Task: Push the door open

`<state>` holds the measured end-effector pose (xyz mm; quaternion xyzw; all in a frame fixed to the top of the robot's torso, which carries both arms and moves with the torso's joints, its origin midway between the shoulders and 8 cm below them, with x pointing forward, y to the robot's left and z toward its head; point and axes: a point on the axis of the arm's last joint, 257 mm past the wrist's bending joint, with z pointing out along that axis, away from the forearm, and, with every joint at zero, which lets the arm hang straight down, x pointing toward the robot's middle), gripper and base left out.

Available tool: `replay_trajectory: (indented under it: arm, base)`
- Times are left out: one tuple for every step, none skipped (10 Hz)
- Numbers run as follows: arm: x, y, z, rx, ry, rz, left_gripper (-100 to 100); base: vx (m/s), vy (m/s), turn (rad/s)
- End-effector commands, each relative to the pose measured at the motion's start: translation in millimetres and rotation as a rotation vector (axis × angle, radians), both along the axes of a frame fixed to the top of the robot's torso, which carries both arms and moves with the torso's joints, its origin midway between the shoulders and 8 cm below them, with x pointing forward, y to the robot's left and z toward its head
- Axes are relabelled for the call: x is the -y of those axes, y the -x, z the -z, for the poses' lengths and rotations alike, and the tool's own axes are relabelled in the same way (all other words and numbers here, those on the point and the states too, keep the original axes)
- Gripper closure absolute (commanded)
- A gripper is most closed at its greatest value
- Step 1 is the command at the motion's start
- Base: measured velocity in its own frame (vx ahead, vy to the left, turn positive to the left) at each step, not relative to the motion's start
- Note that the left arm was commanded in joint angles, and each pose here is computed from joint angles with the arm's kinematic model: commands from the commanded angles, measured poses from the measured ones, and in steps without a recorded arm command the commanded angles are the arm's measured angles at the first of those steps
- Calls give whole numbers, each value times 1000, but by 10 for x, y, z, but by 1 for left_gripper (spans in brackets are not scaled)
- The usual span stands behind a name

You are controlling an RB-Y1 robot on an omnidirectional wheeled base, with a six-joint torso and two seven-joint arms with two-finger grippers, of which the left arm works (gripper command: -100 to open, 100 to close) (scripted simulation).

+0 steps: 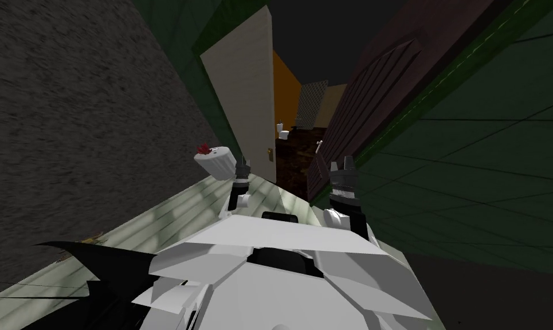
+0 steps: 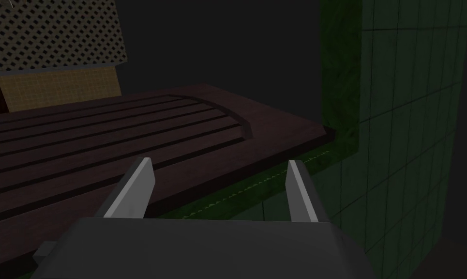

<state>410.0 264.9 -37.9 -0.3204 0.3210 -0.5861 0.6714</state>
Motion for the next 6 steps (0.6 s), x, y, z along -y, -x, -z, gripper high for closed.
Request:
replay_trajectory:
  arm:
    - [-37,-111,124,-28,-5,-3,-100]
    - [-52,-174,198,-45,-8,-5,-100]
    - [-68,-236,272,-62,-11,-8,-100]
    - [-84,-294,333,-77,-13,-10,-100]
    - [-103,-362,423,-97,-14,-13,-100]
    - [-121,-424,500,-115,-16,-16,-100]
  base:
    - [47,109,-151]
    - [24,107,-152]
    - [25,117,-141]
    - [43,118,-150]
    - [56,106,-149]
    - [53,107,-155]
